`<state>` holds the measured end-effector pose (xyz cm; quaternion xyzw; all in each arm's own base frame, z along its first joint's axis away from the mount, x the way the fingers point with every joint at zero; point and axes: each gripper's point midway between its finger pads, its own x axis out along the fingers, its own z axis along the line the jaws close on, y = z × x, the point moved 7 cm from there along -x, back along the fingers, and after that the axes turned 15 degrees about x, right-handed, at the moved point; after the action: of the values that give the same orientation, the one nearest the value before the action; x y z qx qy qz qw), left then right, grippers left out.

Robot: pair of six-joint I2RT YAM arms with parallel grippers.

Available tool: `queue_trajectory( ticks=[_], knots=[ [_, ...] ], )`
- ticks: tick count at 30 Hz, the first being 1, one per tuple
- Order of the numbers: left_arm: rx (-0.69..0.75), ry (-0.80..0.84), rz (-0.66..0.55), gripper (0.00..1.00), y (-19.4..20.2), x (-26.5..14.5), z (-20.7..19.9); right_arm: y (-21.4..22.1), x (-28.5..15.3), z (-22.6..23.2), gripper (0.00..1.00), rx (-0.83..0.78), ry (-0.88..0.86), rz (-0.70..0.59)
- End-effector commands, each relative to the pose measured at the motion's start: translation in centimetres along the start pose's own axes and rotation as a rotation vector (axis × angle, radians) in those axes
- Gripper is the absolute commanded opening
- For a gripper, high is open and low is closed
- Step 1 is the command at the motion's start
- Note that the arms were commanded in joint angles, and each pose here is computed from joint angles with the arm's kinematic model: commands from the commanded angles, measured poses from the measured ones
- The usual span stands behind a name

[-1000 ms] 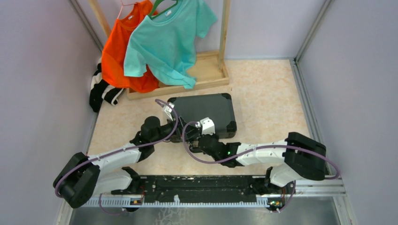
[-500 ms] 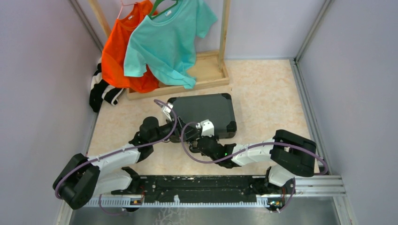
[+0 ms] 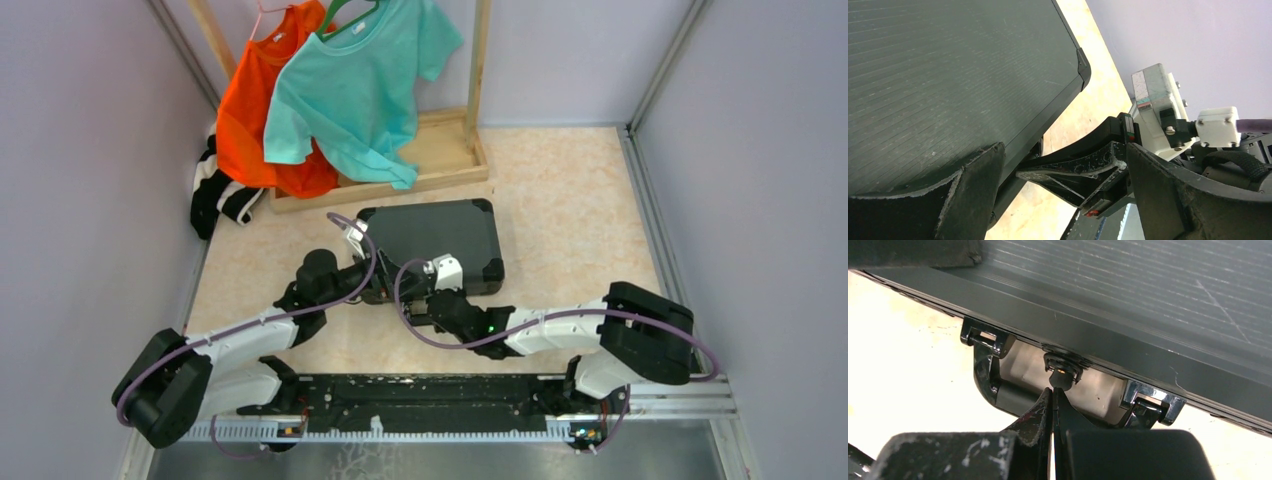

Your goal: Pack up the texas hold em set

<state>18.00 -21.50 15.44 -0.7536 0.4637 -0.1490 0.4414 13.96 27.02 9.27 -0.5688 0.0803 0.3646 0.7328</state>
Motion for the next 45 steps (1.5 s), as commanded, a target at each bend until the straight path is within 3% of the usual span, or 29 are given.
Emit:
queue_trajectory(
  ticks=[1, 20, 45],
  knots=[
    [-0.101, -0.248, 0.292, 0.99, 7.1, -2.6, 4.5, 0.2, 0.1, -0.1, 0.0, 0.026, -0.003, -0.001],
    [-0.103, -0.25, 0.294, 0.99, 7.2, -2.6, 4.6, 0.1, 0.0, -0.1, 0.0, 0.032, -0.009, -0.007],
    [-0.099, -0.247, 0.287, 0.99, 7.0, -2.9, 4.6, 2.7, 1.3, -2.2, 0.0, -0.03, 0.105, 0.05]
  ],
)
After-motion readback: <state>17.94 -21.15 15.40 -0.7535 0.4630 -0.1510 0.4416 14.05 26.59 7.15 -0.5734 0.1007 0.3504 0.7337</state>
